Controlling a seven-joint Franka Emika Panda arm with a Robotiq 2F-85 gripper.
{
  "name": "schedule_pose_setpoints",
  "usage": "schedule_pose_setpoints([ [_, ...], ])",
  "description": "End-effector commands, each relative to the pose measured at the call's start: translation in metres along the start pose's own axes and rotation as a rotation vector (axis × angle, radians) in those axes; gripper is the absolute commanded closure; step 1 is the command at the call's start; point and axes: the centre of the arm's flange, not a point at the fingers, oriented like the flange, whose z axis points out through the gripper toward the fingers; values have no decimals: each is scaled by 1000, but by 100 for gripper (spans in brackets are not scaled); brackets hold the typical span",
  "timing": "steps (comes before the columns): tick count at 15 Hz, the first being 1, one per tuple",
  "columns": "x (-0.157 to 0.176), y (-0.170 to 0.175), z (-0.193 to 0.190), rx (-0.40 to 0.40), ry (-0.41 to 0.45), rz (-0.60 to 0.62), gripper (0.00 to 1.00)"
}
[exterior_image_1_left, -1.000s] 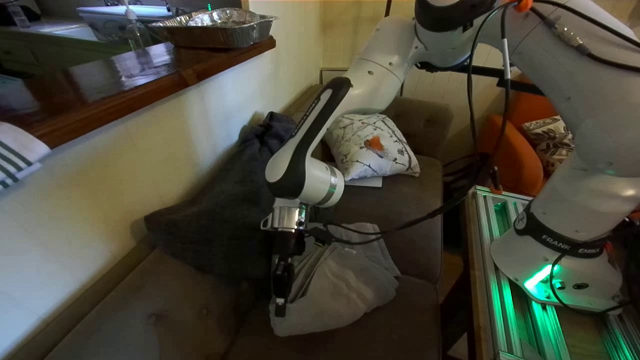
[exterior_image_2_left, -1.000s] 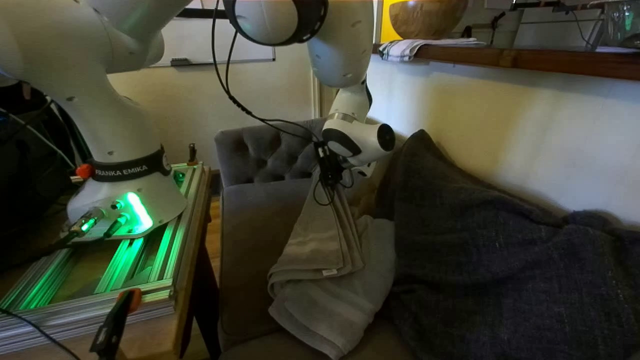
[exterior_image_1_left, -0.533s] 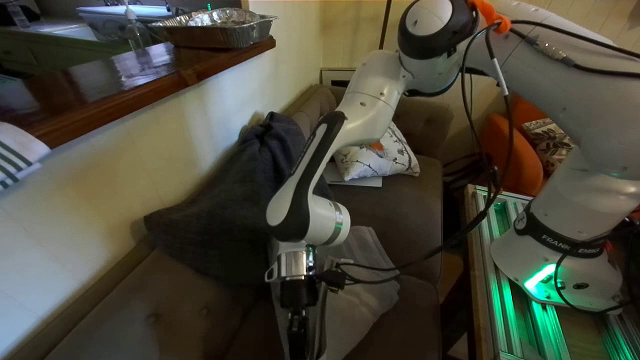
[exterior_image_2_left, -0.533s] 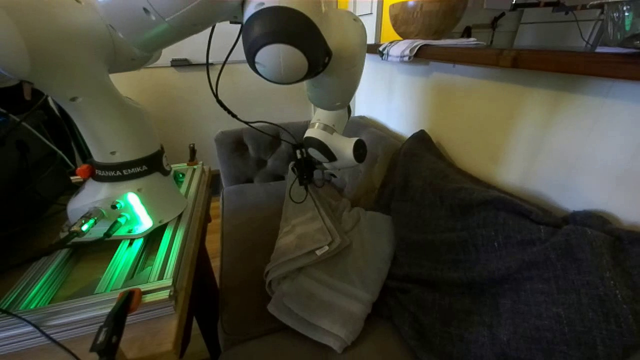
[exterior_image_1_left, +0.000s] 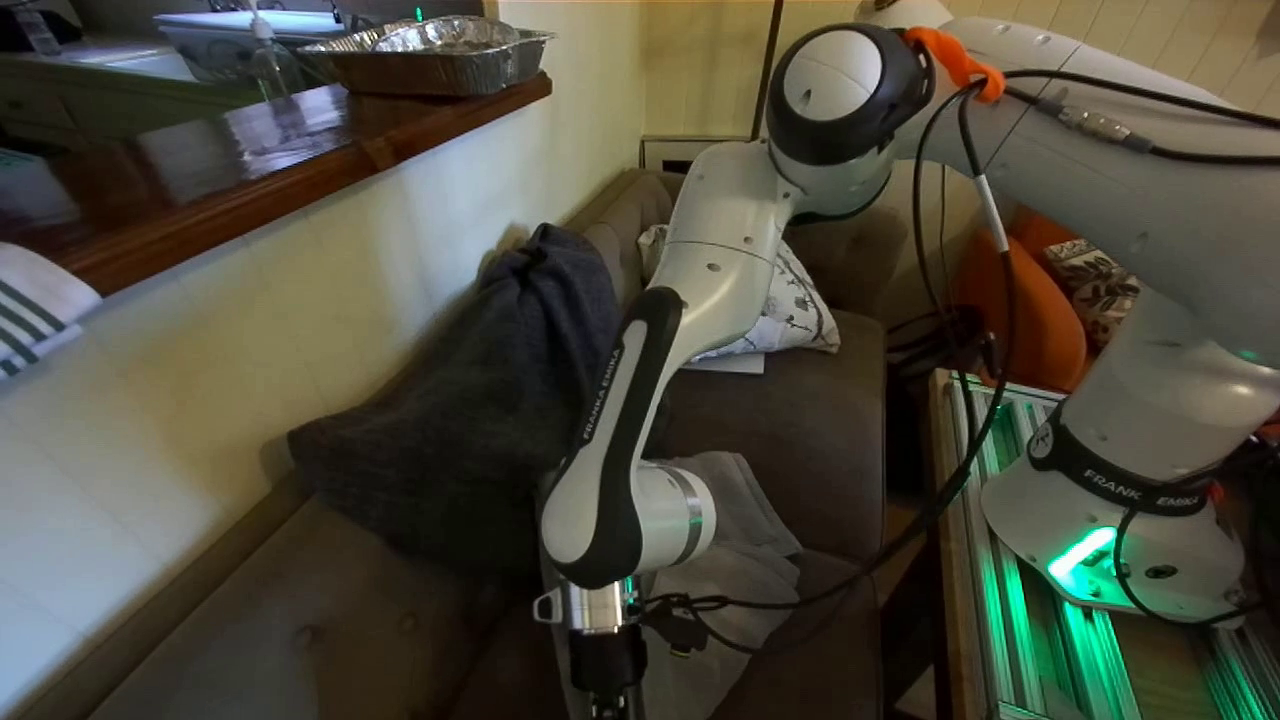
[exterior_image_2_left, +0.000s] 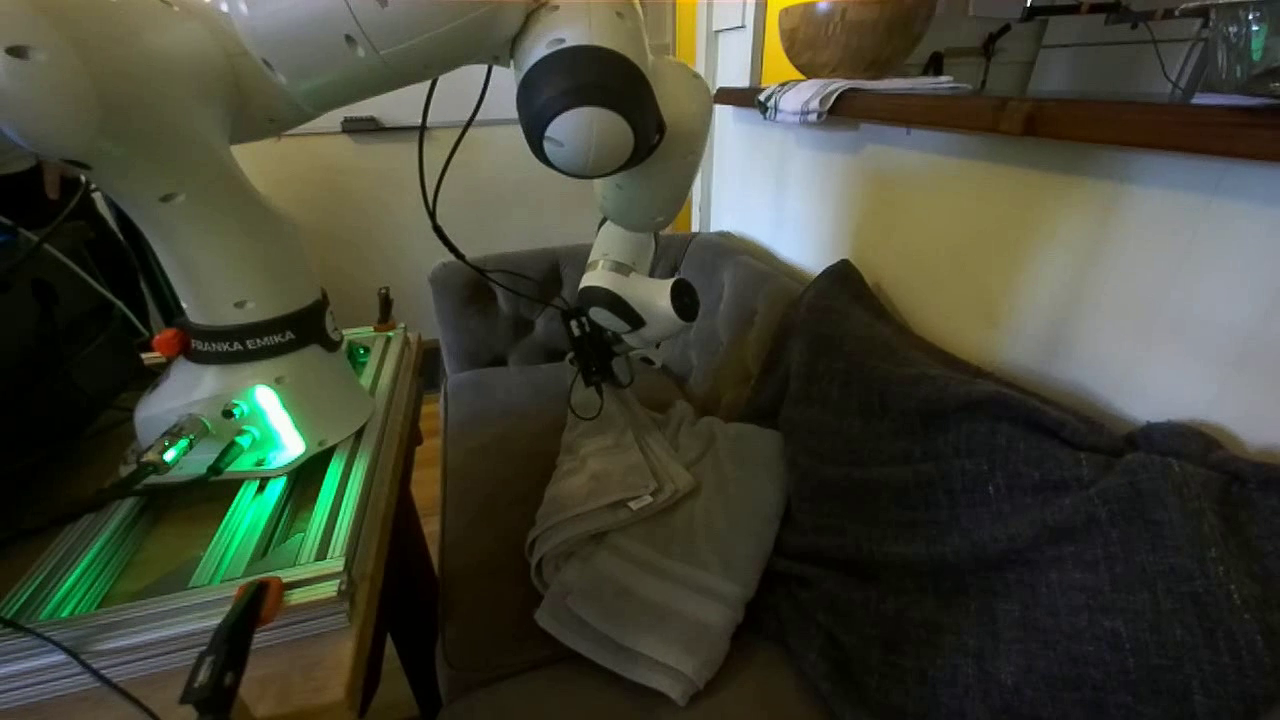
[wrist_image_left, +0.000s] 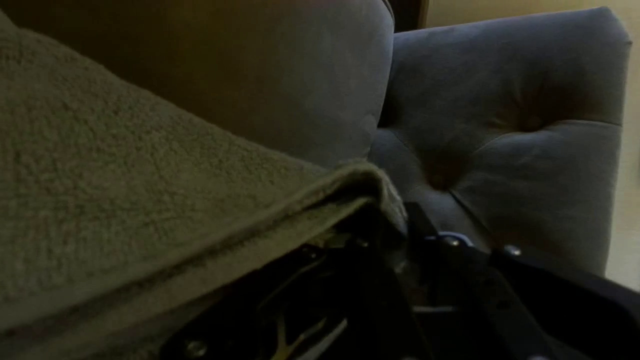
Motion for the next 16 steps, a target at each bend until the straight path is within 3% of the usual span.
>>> schedule_pose_setpoints([
  [1,7,-19,-21,-12,45,-76,49],
  [3,1,-38,-46,-26,59,-71,34],
  [8,-30,-59,-77,-41,-11,95,1],
  [10,-41,-59,-85,-88,-7,135,0],
  [11,-47,-53,-90,-155,-12,174,0],
  [16,-67,-30,-119,-325,-41,263,0],
])
